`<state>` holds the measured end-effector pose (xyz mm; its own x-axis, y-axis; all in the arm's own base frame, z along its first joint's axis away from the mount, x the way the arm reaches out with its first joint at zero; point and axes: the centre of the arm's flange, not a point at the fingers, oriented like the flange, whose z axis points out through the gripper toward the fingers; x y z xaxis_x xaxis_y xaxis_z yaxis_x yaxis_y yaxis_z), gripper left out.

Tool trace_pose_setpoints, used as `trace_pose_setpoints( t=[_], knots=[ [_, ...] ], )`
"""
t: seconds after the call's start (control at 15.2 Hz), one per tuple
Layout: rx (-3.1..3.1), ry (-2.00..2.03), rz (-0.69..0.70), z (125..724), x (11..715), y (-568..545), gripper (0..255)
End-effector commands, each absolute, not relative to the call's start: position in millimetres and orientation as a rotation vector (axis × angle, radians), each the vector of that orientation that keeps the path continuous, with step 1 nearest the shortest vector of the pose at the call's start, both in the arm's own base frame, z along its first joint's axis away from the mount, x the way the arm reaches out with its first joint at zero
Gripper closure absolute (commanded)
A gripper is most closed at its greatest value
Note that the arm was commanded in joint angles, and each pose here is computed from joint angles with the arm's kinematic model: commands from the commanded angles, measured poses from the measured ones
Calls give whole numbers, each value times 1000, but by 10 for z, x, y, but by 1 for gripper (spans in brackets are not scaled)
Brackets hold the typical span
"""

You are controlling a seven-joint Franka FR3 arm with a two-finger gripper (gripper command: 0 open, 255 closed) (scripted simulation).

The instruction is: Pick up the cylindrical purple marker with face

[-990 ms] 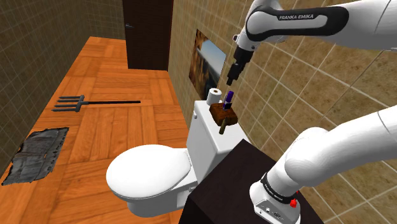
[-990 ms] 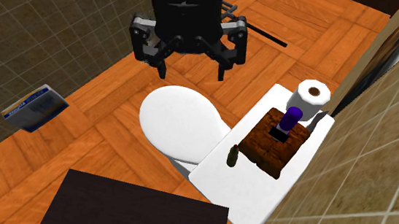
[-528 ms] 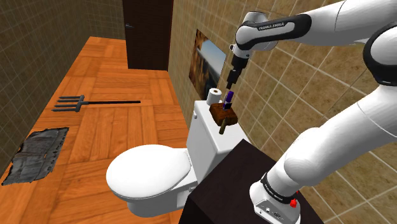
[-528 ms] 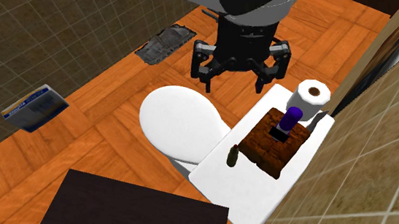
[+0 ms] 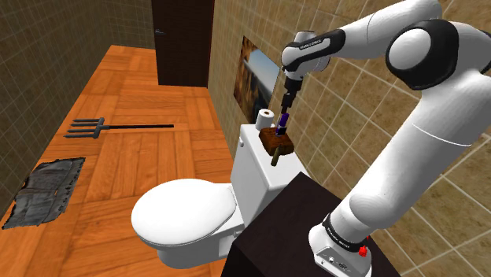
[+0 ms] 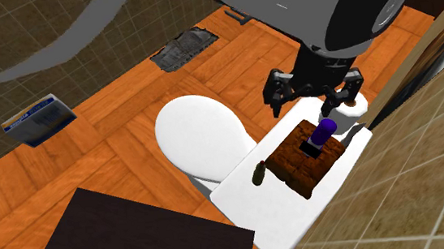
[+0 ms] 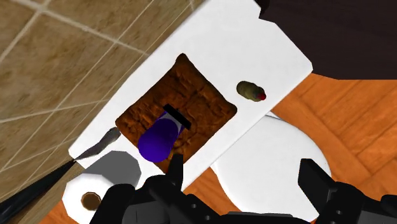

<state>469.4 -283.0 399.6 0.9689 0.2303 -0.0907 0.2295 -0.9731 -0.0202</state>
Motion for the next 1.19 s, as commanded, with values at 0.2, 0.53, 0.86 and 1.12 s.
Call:
trace_pose_setpoints(
  t=[0.2,0.53,0.86,1.12],
  knots=[
    [-3111,-396,210,3590,4953,-3291,0],
    [-3111,-412,245,3272,5076,-3546,0],
    [-3111,-412,245,3008,5076,-3546,0],
    [-3111,-412,245,2975,5076,-3537,255]
  ],
)
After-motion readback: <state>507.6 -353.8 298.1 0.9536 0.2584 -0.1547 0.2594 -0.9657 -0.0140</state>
